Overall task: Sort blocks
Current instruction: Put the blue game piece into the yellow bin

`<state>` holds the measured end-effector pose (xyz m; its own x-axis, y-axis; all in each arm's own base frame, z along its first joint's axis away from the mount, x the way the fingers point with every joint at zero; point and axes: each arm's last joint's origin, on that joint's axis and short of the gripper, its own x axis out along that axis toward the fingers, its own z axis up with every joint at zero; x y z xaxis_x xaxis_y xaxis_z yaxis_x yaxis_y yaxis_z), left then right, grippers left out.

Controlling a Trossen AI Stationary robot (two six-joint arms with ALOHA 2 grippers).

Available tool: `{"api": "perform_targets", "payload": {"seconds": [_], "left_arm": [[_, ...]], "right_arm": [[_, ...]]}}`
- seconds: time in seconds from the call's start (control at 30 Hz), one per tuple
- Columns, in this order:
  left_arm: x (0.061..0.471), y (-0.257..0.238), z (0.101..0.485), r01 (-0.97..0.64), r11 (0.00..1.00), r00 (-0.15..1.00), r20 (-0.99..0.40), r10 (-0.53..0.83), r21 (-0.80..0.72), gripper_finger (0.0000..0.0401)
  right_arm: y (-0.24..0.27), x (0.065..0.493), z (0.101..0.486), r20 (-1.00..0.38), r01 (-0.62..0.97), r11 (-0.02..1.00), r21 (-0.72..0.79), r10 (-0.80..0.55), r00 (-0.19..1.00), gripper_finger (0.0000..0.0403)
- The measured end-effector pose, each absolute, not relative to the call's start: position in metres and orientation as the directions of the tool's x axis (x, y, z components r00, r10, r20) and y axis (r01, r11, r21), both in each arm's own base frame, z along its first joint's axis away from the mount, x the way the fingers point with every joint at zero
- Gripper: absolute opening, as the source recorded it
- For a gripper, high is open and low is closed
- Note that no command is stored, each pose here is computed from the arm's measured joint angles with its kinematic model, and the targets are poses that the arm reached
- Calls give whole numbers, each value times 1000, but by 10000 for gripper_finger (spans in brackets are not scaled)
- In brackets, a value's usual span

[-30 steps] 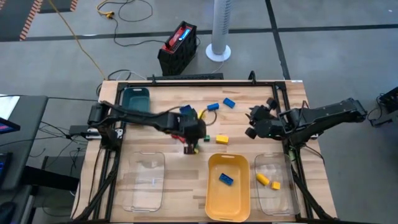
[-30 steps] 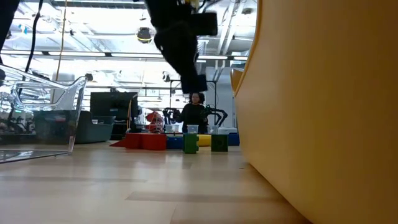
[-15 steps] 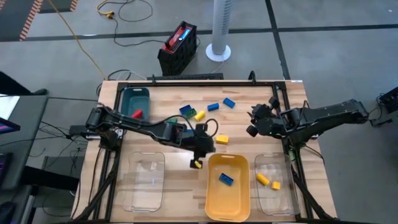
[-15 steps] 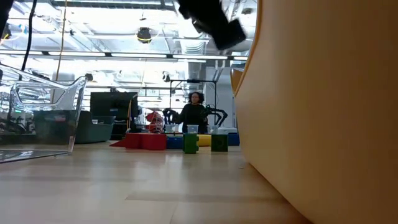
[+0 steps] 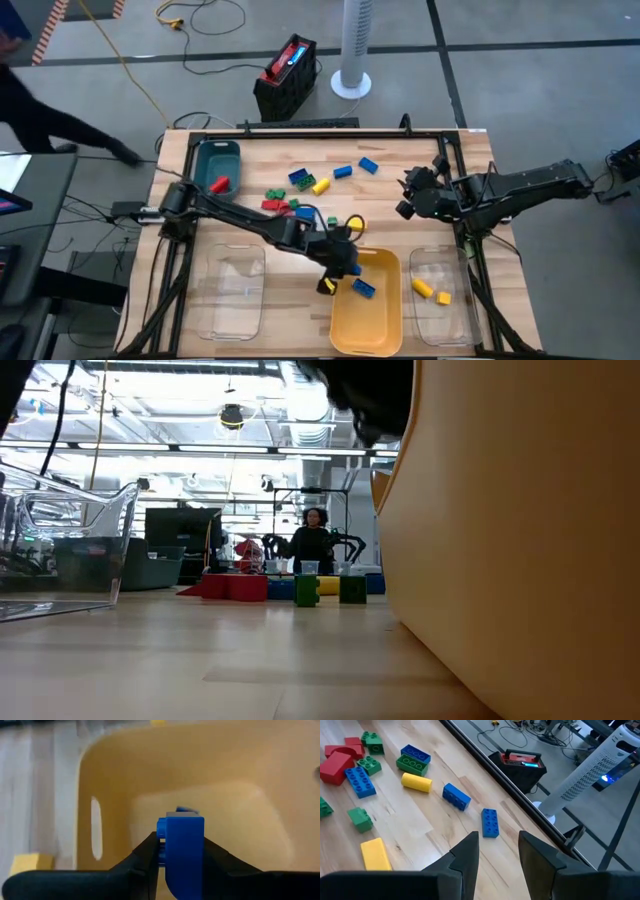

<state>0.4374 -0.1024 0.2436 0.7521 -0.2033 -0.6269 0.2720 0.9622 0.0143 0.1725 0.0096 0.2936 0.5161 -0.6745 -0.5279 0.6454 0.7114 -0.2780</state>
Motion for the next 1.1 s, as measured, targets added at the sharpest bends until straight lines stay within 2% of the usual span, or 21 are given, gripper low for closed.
{"api": "perform_targets", "payload": {"seconds": [0.17,0.63,0.8,0.9,1.1], "left_arm": [[452,-114,233,292,956,743,-633,-217,15,87],[477,-134,190,357,934,594,-775,-214,16,87],[476,-137,200,360,933,621,-752,-222,22,90],[476,-139,197,363,932,612,-760,-218,26,105],[474,-144,198,377,926,616,-754,-226,30,162]], "right_arm": [[10,173,294,-527,646,712,-277,-674,517,152],[12,173,294,-525,634,722,-278,-667,530,152],[12,173,294,-525,633,722,-278,-667,529,152],[12,173,294,-525,634,722,-278,-667,530,152],[12,173,294,-525,634,722,-278,-666,530,152]]}}
